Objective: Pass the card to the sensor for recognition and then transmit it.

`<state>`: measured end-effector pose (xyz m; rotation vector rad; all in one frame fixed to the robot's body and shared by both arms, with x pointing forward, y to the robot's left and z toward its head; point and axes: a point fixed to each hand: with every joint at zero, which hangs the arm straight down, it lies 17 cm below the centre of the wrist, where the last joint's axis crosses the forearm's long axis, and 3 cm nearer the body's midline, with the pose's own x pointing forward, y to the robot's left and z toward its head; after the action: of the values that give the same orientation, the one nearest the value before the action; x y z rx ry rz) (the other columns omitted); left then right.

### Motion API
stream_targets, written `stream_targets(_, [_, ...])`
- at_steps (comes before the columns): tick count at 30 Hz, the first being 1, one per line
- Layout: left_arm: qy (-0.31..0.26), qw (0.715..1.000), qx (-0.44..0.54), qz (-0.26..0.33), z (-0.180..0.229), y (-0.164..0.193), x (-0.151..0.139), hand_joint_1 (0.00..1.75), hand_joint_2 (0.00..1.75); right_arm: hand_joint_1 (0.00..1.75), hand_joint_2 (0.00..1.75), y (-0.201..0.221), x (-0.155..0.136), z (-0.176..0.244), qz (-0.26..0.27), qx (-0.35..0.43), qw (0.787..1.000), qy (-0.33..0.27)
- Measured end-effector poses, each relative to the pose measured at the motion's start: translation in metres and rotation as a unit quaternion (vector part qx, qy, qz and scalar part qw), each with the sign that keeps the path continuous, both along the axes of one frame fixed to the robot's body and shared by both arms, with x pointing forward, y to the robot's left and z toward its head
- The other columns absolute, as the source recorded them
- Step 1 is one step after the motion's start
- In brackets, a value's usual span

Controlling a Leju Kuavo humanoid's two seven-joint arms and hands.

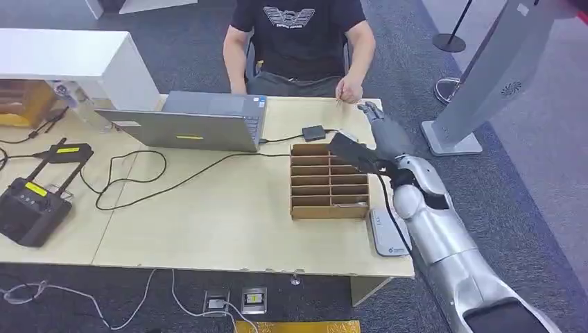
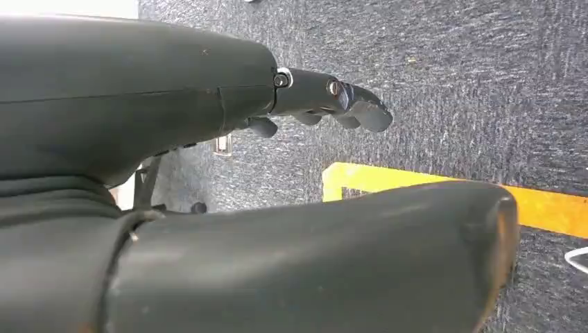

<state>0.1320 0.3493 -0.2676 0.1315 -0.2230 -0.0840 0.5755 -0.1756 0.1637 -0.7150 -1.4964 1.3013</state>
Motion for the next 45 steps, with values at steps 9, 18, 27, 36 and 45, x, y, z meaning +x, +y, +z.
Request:
stream_targets(9, [0.007,1.000,0.003,0.014,-0.001,0.000,-0.004,0.00,0.00,0.00,0.00,-0.035,-0.032,0.019,-0.027,-0.059,0.997,0.033])
stream_targets(18, [0.010,0.999,0.007,0.039,-0.002,0.000,-0.005,0.00,0.00,0.00,1.75,-0.048,-0.056,0.069,-0.027,-0.081,0.995,-0.043])
stream_targets(27, [0.024,0.999,-0.007,0.047,-0.003,-0.014,-0.006,0.00,0.00,0.00,1.75,-0.073,-0.108,0.045,-0.078,-0.118,0.987,-0.075])
stream_targets(36, [0.032,0.998,-0.016,0.043,0.000,0.008,-0.007,0.00,0.00,0.00,1.75,-0.054,-0.135,0.006,-0.073,-0.126,0.987,-0.067])
stream_targets(45, [0.031,0.998,-0.006,0.050,0.000,0.010,-0.006,0.00,0.00,0.00,1.75,-0.032,-0.140,-0.022,-0.022,-0.091,0.993,-0.069])
